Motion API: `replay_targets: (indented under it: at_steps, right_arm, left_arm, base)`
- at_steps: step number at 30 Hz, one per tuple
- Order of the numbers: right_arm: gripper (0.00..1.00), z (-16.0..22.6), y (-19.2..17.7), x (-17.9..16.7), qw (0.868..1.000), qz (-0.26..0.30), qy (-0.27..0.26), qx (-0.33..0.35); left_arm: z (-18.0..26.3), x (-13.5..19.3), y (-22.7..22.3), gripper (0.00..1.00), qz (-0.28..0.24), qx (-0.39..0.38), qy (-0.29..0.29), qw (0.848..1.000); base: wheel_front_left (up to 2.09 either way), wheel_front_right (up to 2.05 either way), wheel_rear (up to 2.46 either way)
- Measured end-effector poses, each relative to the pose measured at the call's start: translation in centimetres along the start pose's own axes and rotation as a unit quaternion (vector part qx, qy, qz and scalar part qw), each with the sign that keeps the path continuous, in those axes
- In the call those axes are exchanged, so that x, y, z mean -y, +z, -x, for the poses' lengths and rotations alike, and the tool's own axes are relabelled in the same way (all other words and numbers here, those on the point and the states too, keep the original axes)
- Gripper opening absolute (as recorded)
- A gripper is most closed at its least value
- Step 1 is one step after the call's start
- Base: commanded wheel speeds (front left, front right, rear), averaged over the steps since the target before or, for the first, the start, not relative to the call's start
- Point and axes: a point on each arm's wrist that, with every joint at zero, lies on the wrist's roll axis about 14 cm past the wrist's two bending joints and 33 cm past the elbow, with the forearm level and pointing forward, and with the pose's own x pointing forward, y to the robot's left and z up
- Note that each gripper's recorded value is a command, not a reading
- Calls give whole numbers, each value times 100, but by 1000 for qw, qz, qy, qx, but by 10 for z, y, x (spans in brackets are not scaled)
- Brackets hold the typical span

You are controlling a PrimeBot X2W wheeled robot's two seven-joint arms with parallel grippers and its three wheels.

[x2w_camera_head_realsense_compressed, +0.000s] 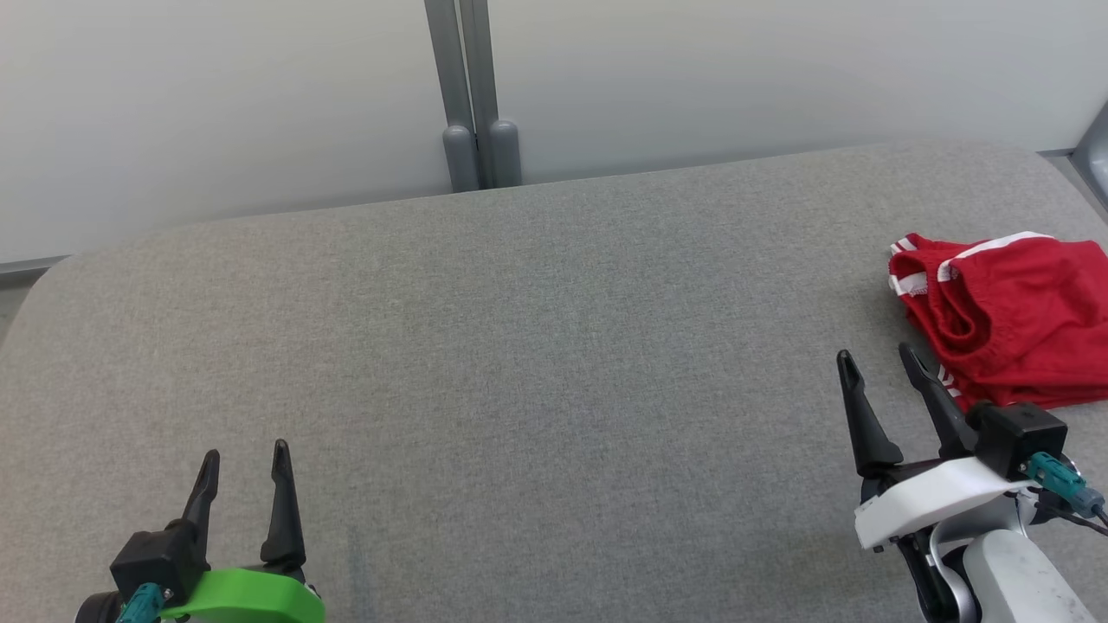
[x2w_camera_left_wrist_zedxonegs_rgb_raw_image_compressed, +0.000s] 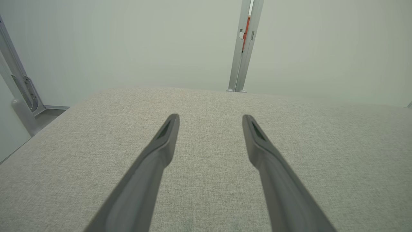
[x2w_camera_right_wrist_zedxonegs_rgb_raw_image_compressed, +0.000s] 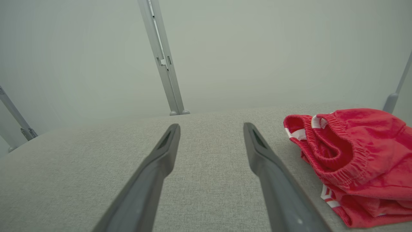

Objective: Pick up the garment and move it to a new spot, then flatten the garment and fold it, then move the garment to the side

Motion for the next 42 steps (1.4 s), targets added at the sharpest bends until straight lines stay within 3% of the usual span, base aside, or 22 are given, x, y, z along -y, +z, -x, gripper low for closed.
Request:
replay_targets:
  at_steps: [16,17,23,42]
  right_arm:
    - [100,0,1,-6,1000,-3,5,2]
    - [0,1,0,-6,1000,-4,4,1]
    - [0,14,-27,-7,999,-26,-7,-39]
    - [0,13,-29,8,980,-184,-62,-45]
  left_arm:
    - [-2,2,0,100,-9,0,-4,1000]
    - [-2,3,-1,0,-8,-2,-5,1000]
    - [9,-1,-26,0,6,-45,5,999]
    - [7,-12,-24,0,170,-50,48,983]
  base:
    - [0,0,0]
    - [0,0,0]
    - [0,0,0]
    - [0,0,0]
